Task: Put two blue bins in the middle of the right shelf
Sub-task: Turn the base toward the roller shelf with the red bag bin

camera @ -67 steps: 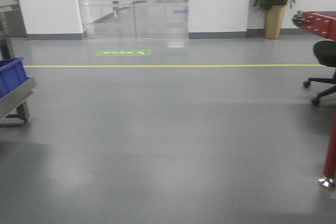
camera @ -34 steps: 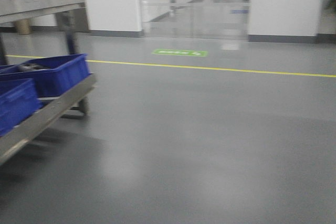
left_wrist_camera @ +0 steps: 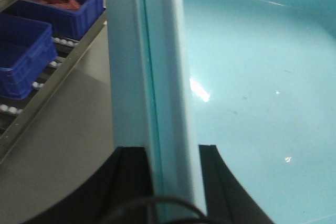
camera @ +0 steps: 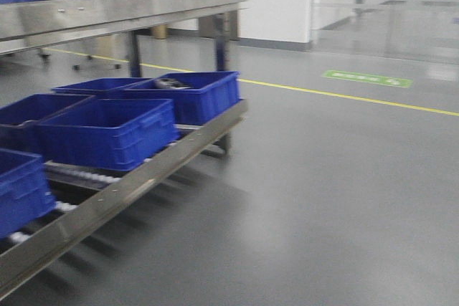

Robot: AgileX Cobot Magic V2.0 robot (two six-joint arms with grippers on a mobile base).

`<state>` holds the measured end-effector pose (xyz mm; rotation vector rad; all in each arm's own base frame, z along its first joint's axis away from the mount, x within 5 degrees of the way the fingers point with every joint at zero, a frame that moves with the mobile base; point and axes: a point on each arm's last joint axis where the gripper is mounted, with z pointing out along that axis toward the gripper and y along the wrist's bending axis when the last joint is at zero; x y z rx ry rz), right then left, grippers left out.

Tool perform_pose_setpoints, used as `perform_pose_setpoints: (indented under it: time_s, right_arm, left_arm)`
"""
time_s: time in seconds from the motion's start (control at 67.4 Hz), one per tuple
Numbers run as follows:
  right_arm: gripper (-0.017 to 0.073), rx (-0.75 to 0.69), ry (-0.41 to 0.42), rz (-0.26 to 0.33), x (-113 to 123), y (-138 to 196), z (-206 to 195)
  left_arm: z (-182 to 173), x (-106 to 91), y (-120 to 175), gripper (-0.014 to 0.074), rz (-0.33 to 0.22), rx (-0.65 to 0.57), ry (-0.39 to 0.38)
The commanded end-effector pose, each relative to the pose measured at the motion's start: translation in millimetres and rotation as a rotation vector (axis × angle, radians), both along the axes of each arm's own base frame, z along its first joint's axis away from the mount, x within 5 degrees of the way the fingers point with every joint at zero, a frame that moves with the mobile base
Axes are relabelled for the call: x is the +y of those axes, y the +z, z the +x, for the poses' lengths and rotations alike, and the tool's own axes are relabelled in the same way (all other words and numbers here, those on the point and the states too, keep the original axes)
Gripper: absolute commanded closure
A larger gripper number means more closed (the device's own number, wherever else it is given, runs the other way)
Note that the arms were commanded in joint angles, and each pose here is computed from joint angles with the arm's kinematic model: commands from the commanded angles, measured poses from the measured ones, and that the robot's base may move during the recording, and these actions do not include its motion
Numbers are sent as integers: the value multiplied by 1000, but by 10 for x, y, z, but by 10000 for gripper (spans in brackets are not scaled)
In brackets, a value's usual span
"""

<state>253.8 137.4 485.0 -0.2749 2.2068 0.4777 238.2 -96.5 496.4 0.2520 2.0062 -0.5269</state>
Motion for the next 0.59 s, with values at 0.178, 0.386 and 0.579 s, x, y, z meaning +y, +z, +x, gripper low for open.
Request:
perform_pose_setpoints:
  time_s: [0.178,0.386,0.579]
  right_arm:
    - [713,-46,43,117,90,113,-37]
    - [713,-46,43,117,90,113,-37]
    - [713,-46,43,117,90,113,-37]
  left_arm:
    - [-117,-75,279,704,-204,-128,-42]
    - [-117,-75,279,704,-204,-128,-42]
    - [-117,-75,279,704,-204,-128,-42]
